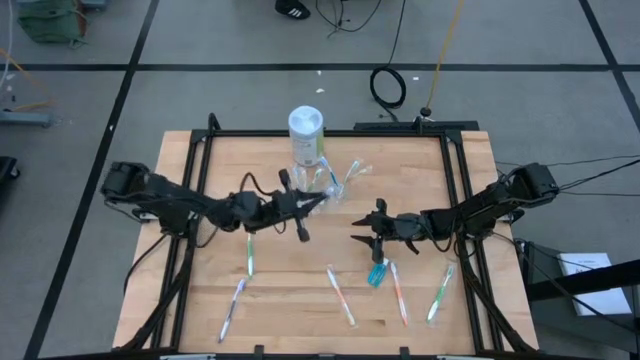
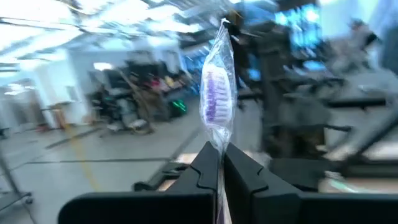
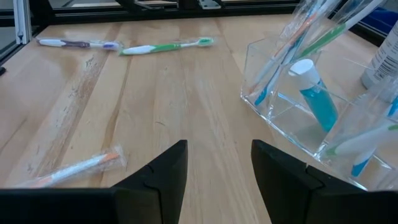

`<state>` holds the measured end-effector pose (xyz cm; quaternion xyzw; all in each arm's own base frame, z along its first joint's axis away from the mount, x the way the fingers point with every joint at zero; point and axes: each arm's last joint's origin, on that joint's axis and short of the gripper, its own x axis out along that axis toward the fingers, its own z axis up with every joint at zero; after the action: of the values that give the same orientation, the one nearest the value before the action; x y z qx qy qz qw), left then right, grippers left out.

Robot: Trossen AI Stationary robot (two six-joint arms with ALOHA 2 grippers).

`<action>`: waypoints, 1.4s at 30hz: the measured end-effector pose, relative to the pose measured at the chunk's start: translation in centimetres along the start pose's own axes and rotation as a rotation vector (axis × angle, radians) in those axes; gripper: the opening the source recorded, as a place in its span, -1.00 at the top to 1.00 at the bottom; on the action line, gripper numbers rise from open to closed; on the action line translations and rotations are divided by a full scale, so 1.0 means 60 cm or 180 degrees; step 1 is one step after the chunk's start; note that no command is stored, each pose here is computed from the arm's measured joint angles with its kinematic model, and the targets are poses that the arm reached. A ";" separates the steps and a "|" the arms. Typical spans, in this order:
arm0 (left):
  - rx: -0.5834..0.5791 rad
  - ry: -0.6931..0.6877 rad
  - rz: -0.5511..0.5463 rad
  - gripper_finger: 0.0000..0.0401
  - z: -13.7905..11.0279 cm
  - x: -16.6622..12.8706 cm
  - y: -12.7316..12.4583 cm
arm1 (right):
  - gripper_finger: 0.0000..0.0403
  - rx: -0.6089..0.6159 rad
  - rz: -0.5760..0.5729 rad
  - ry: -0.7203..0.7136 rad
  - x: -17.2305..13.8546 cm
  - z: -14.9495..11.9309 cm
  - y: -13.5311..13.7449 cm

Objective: Pick & Place toothbrushing station
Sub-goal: Put the purple toothbrush into the transparent organizer

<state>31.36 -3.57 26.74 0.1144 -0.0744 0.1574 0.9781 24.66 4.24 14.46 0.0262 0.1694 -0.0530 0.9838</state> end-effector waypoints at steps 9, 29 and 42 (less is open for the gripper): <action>0.0008 -0.0287 0.0482 0.98 -0.153 -0.011 0.015 | 0.16 -0.0021 -0.0005 -0.0002 0.000 0.000 0.000; -0.0239 0.0567 0.1497 0.96 -0.221 -0.031 -0.046 | 0.16 -0.0087 -0.0016 0.0058 0.000 -0.003 -0.001; -0.0284 0.0803 0.1924 0.71 -0.222 -0.047 -0.061 | 0.16 -0.0089 -0.0017 0.0065 0.000 -0.003 -0.001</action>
<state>31.39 -4.50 12.65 0.0238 0.0099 0.4500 0.8926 24.58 4.22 14.27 0.0126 0.1802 -0.0530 0.9821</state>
